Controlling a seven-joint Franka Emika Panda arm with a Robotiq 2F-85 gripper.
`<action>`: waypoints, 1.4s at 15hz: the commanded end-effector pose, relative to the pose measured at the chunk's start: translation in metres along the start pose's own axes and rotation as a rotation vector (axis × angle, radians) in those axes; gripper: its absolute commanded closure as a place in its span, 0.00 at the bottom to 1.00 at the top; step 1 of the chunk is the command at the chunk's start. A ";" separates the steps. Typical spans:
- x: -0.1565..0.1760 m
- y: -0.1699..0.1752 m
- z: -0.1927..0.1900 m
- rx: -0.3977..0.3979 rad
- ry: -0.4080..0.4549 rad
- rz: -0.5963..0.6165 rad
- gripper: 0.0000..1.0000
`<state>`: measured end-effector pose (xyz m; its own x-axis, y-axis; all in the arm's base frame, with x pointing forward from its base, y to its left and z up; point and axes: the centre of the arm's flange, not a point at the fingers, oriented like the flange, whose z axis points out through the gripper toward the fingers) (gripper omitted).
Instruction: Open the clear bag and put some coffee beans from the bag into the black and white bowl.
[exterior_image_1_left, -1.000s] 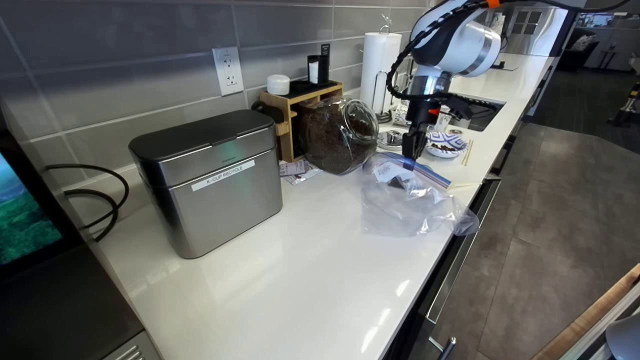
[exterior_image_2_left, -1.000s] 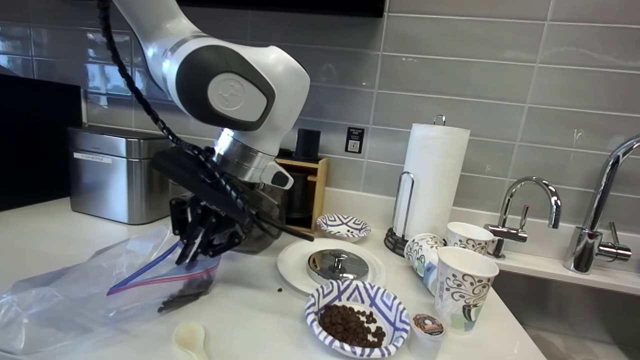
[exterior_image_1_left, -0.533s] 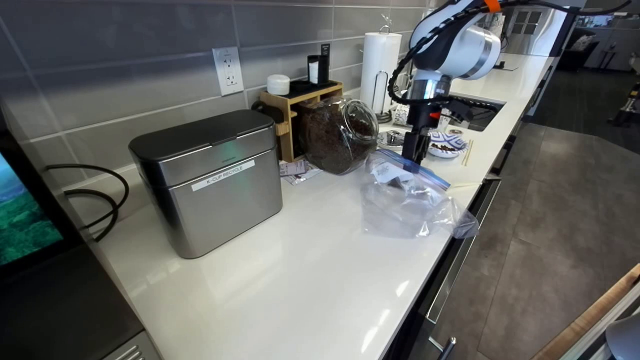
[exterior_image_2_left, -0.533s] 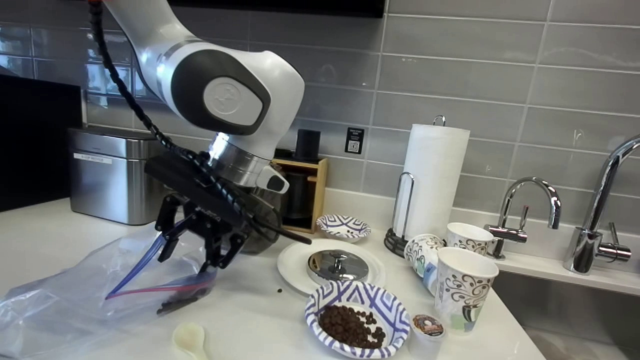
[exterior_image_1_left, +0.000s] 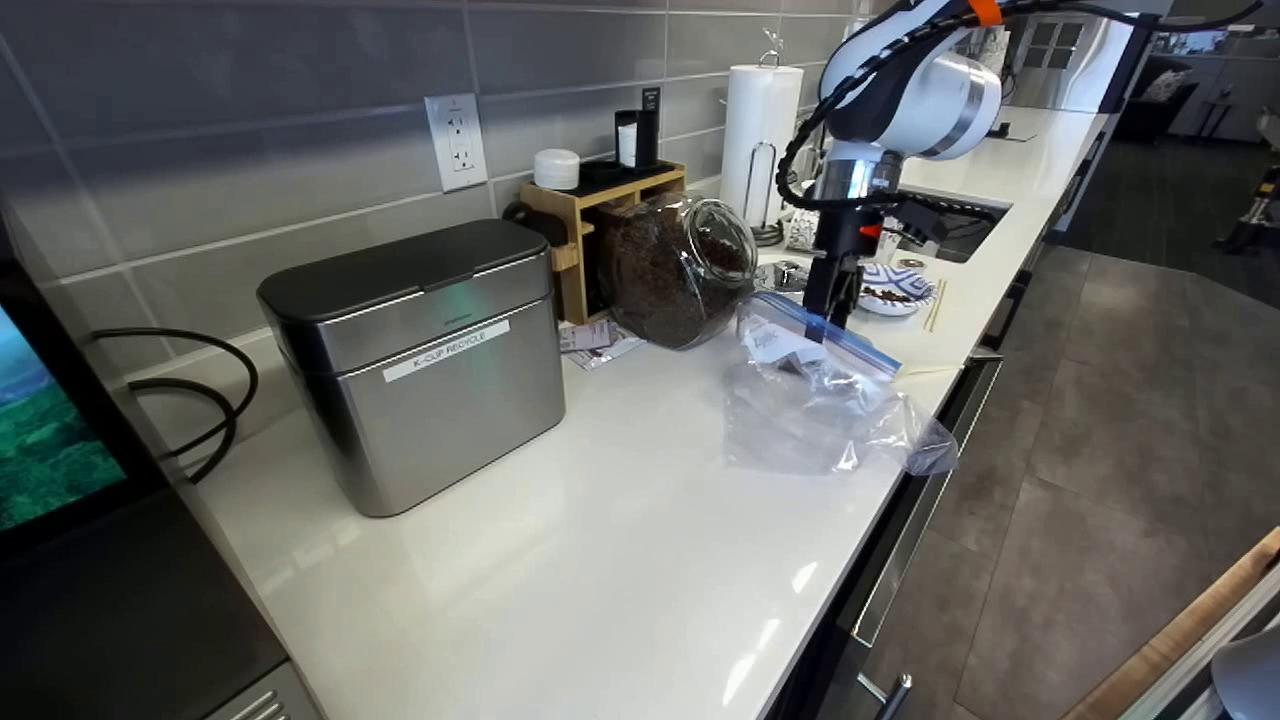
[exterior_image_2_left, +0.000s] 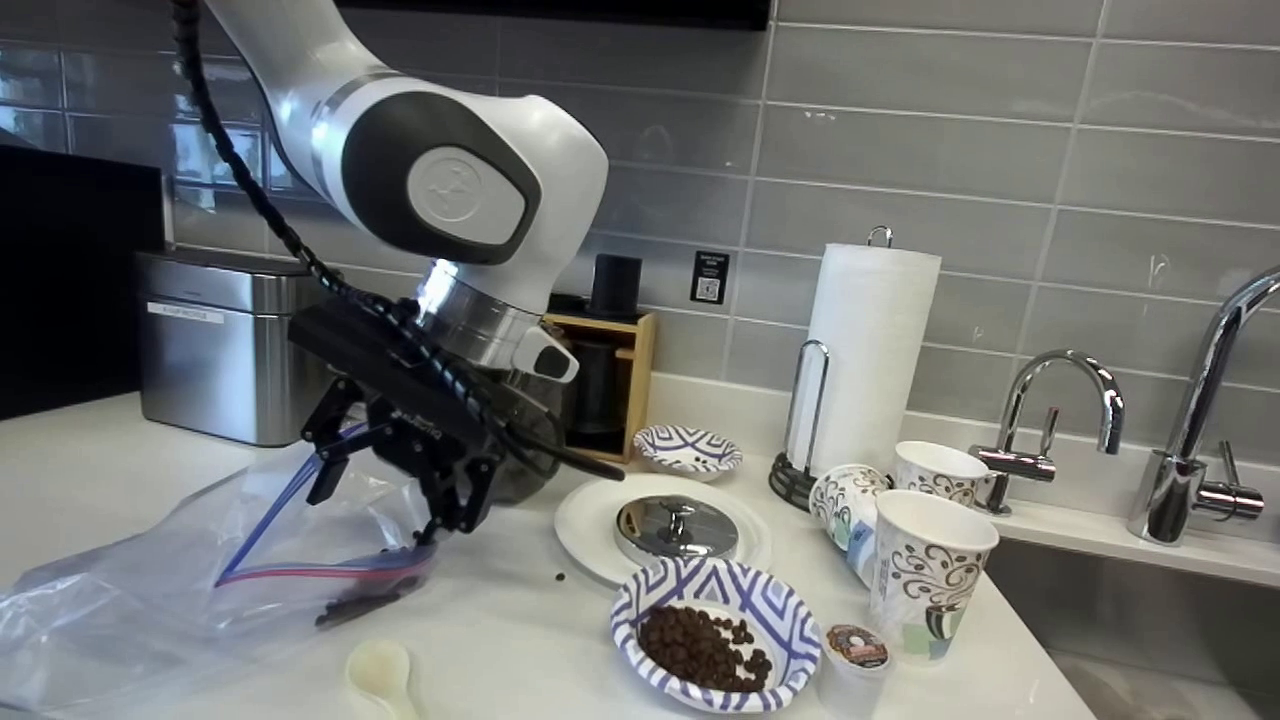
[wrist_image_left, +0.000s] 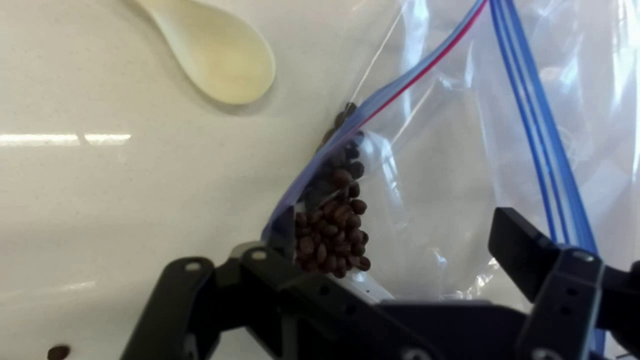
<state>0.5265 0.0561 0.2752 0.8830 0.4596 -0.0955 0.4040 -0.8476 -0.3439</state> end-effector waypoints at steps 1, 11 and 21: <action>0.000 -0.001 0.007 -0.025 0.000 0.015 0.28; 0.001 0.001 0.007 -0.039 -0.001 0.020 0.76; 0.007 0.001 0.020 -0.100 0.022 0.020 0.54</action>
<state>0.5321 0.0575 0.2674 0.8916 0.4454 -0.0820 0.4077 -0.8682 -0.2830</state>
